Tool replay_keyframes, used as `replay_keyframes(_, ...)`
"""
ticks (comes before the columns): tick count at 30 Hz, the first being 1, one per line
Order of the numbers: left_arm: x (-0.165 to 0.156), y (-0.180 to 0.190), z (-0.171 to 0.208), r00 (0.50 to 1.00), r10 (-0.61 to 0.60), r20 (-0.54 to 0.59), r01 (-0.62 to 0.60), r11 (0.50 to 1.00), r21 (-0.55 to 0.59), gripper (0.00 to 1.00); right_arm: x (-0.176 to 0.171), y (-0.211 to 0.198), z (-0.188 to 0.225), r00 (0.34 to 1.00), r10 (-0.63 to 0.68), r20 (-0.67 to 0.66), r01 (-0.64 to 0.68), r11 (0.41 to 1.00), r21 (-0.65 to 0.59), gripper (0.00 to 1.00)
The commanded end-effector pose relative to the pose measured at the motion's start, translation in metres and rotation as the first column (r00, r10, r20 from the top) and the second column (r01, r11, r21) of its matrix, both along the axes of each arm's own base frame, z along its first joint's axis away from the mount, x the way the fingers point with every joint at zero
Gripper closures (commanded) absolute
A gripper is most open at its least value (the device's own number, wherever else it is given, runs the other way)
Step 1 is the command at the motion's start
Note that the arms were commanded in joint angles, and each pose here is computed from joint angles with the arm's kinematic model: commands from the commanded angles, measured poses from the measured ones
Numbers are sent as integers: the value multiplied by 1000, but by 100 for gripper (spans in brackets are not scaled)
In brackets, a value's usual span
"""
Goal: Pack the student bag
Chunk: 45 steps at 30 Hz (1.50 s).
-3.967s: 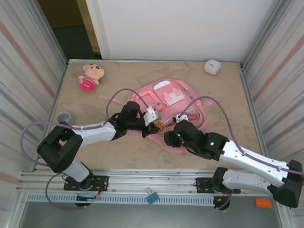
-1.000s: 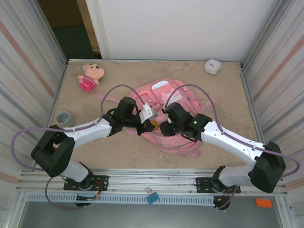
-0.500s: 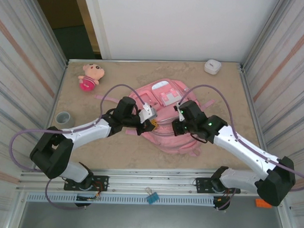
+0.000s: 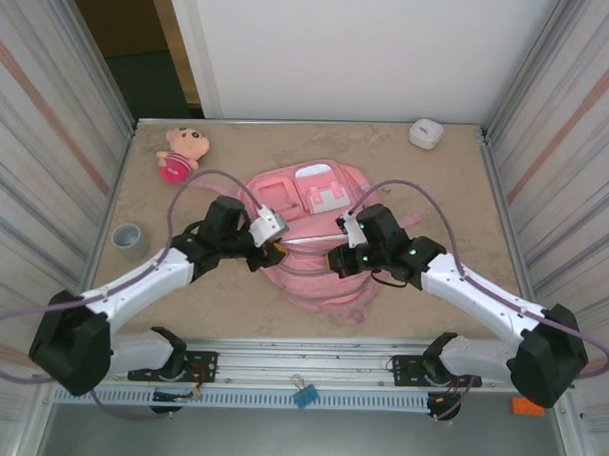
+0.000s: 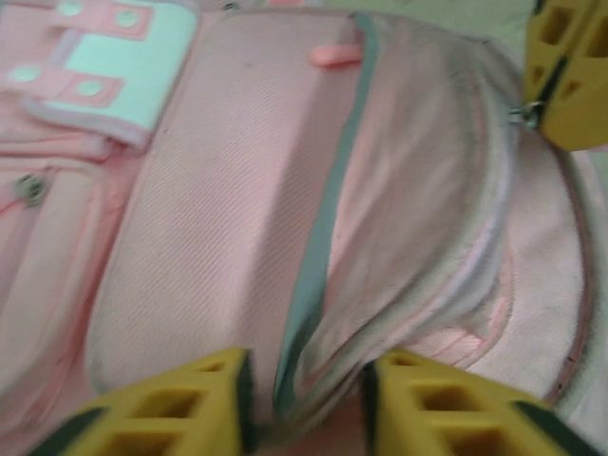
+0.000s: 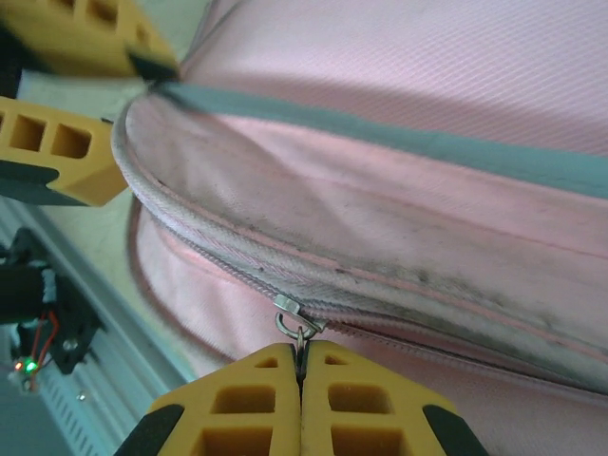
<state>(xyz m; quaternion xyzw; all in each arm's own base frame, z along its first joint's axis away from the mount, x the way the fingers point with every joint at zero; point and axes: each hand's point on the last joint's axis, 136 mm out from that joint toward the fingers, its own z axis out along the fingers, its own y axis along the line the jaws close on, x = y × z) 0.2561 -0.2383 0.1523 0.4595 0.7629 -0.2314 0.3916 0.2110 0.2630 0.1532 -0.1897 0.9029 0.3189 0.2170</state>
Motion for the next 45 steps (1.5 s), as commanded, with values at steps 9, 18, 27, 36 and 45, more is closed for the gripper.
replay_keyframes(9, -35, -16, 20, 962, -213, 172, 206, 977, 61, 33, -10, 24, 0, 994, 82, -66, -80, 996, 40, 100)
replay_keyframes(18, -9, -57, -9, 952, -282, 123, 254, 946, 201, 61, -12, 17, -1, 994, 83, -68, -81, 996, 23, 100)
replay_keyframes(27, -7, -18, -25, 975, -183, 126, 142, 950, 279, 94, 4, -41, -7, 995, -39, -88, 38, 999, -12, 100)
replay_keyframes(36, -12, 15, -19, 980, -128, 150, 78, 950, 304, 94, 14, -75, -13, 985, -127, -113, 125, 992, -29, 100)
replay_keyframes(45, -30, -42, 29, 942, -259, 211, 232, 962, 144, 45, 15, -54, 7, 996, -72, -61, 75, 996, 56, 100)
